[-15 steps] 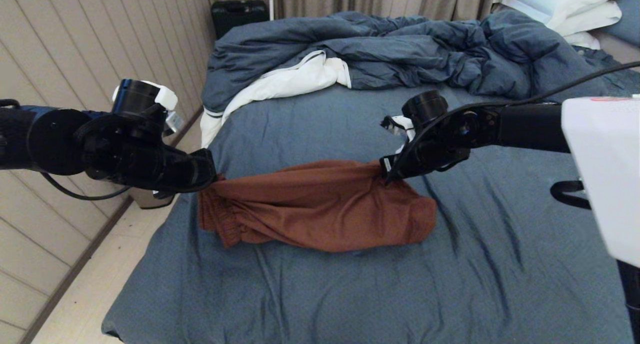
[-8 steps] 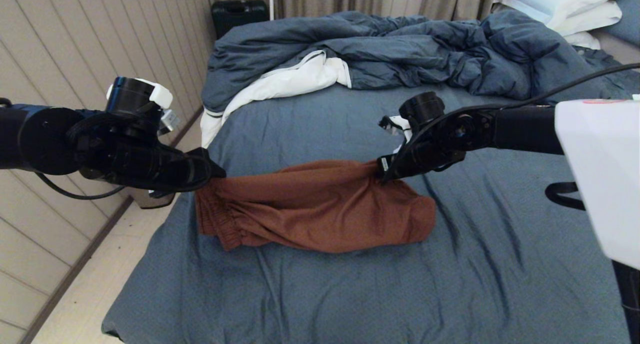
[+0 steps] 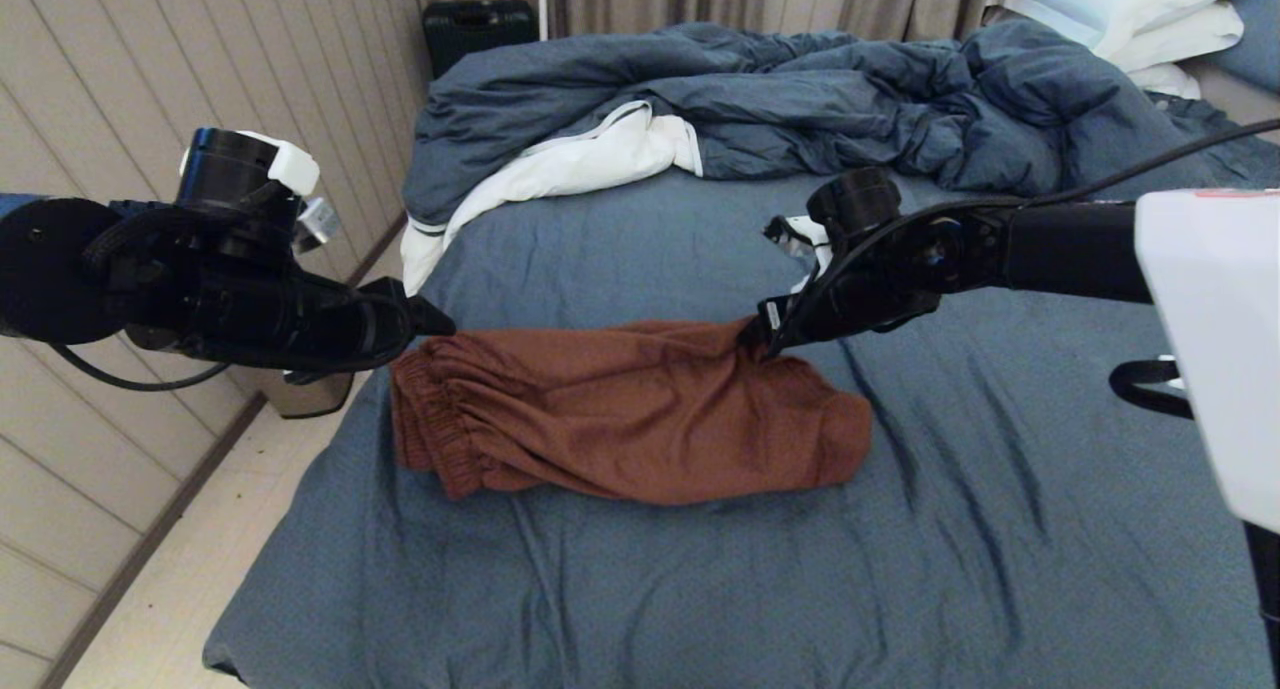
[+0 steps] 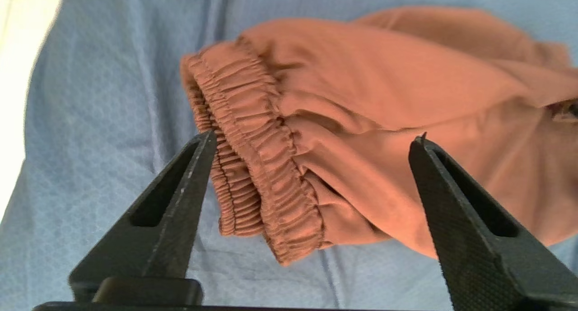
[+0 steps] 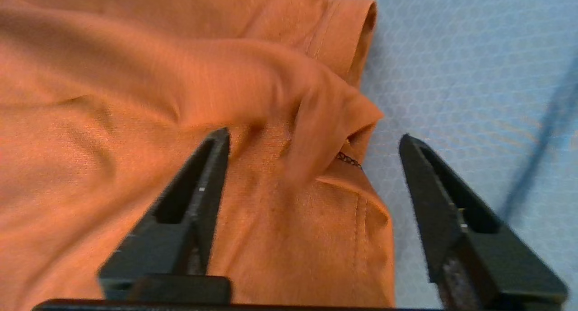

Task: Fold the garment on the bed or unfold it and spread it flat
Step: Fold the brown shorts

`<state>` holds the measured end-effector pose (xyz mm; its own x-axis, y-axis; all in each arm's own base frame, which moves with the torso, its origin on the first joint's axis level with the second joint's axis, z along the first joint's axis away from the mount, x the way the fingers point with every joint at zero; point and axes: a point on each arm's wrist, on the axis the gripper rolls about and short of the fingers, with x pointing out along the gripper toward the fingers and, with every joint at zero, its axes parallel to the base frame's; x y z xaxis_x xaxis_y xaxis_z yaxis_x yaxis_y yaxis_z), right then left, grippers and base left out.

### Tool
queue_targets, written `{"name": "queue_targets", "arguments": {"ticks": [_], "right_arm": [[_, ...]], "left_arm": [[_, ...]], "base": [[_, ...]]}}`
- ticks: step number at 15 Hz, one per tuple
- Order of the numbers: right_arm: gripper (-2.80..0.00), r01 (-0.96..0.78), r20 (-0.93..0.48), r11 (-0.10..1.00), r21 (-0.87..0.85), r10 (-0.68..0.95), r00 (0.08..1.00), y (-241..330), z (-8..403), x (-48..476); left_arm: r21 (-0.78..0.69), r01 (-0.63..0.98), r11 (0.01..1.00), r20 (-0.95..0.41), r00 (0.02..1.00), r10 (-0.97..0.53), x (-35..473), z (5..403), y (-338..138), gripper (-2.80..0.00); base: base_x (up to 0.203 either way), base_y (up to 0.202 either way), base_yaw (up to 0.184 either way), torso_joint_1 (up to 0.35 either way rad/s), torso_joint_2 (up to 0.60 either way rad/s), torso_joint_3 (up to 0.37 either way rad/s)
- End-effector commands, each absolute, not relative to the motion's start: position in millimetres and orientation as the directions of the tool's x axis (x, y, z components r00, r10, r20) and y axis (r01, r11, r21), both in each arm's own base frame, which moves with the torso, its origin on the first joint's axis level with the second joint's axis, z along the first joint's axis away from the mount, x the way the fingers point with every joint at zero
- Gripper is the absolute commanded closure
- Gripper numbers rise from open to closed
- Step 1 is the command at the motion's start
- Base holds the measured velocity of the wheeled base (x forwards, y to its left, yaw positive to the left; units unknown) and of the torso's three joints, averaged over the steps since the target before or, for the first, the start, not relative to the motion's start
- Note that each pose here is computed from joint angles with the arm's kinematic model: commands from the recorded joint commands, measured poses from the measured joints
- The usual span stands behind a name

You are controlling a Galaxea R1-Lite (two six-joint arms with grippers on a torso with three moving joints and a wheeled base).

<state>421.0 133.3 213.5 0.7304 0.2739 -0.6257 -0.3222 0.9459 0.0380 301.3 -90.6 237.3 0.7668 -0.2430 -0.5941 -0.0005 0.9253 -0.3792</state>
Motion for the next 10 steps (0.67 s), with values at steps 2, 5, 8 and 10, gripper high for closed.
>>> {"name": "queue_targets", "arguments": {"ticks": [2,5,8,10], "right_arm": [[-2.80,-0.309,-0.595,0.950,0.046,0.275,0.755,127,231,413],[-2.80,-0.287,-0.544,0.956,0.069,0.277,0.792,118,258,399],[-2.80,-0.271,-0.531,0.960,0.073,0.267,0.804,111,265,397],[-2.80,-0.260,-0.534,0.963,0.076,0.260,0.805,106,268,393]], "left_arm": [[-0.399,0.020,0.917,-0.528,0.812,-0.247,286,262,-83,-2.80],[-0.406,0.042,0.913,-0.487,0.835,-0.256,271,276,-79,-2.80],[-0.412,0.051,0.910,-0.477,0.839,-0.263,262,281,-77,-2.80],[-0.410,0.056,0.910,-0.476,0.838,-0.266,254,283,-76,0.00]], "base": [[0.000,0.000,0.000,0.000,0.00,0.000],[0.000,0.000,0.000,0.000,0.00,0.000],[0.000,0.000,0.000,0.000,0.00,0.000],[0.000,0.000,0.000,0.000,0.00,0.000]]}}
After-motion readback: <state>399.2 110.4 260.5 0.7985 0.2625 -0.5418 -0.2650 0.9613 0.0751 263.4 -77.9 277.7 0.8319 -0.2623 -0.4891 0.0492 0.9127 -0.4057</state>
